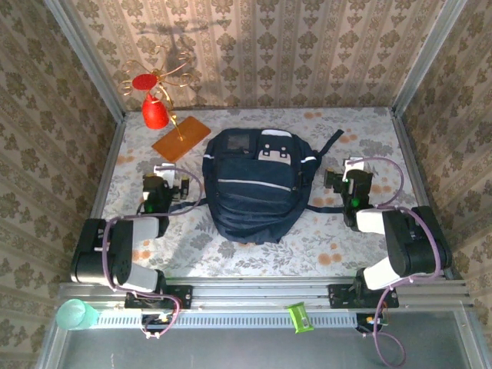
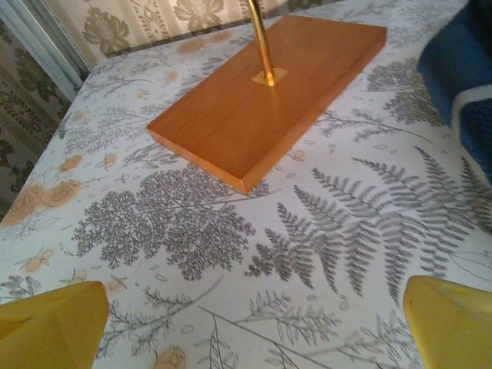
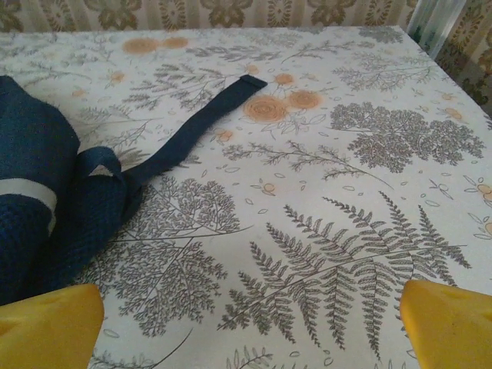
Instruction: Pack the student bag
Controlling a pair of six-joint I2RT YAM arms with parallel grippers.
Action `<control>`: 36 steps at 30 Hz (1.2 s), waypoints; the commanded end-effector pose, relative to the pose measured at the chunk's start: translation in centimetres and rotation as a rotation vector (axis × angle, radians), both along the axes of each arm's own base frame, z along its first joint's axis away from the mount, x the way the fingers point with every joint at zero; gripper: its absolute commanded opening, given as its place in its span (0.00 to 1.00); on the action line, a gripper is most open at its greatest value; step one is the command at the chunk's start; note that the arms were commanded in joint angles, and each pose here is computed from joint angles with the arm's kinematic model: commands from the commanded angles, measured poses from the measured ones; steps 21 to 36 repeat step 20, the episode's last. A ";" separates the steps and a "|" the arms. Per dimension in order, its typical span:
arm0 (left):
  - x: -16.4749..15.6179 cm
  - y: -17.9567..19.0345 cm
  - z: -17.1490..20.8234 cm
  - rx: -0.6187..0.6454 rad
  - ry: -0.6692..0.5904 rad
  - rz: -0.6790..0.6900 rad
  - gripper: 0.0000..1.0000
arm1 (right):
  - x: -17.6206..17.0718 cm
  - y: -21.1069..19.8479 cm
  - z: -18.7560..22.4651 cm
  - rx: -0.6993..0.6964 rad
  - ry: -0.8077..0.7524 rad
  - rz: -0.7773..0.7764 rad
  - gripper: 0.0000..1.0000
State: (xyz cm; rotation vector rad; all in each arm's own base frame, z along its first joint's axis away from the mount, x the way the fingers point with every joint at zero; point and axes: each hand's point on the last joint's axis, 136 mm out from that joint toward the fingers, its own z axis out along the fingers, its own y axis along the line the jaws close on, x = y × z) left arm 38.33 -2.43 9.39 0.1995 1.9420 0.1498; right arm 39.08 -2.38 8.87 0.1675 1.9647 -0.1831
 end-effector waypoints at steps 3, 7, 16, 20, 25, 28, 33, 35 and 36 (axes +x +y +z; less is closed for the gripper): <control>1.1 1.7 0.2 -0.083 -0.048 0.034 1.00 | 0.5 0.4 1.1 0.029 -0.071 0.034 1.00; 1.6 2.5 0.2 -0.094 -0.043 0.063 1.00 | 0.6 0.4 1.1 0.030 -0.066 0.039 1.00; 1.6 2.3 0.2 -0.085 -0.046 0.059 1.00 | 0.7 0.7 1.0 0.022 -0.059 0.048 1.00; 1.7 2.2 0.2 -0.086 -0.046 0.058 1.00 | 0.7 0.7 1.1 0.022 -0.063 0.047 1.00; 1.7 2.2 0.2 -0.086 -0.046 0.058 1.00 | 0.7 0.7 1.1 0.022 -0.063 0.047 1.00; 1.7 2.2 0.2 -0.086 -0.046 0.058 1.00 | 0.7 0.7 1.1 0.022 -0.063 0.047 1.00; 1.7 2.2 0.2 -0.086 -0.046 0.058 1.00 | 0.7 0.7 1.1 0.022 -0.063 0.047 1.00; 1.7 2.2 0.2 -0.086 -0.046 0.058 1.00 | 0.7 0.7 1.1 0.022 -0.063 0.047 1.00; 1.7 2.2 0.2 -0.086 -0.046 0.058 1.00 | 0.7 0.7 1.1 0.022 -0.063 0.047 1.00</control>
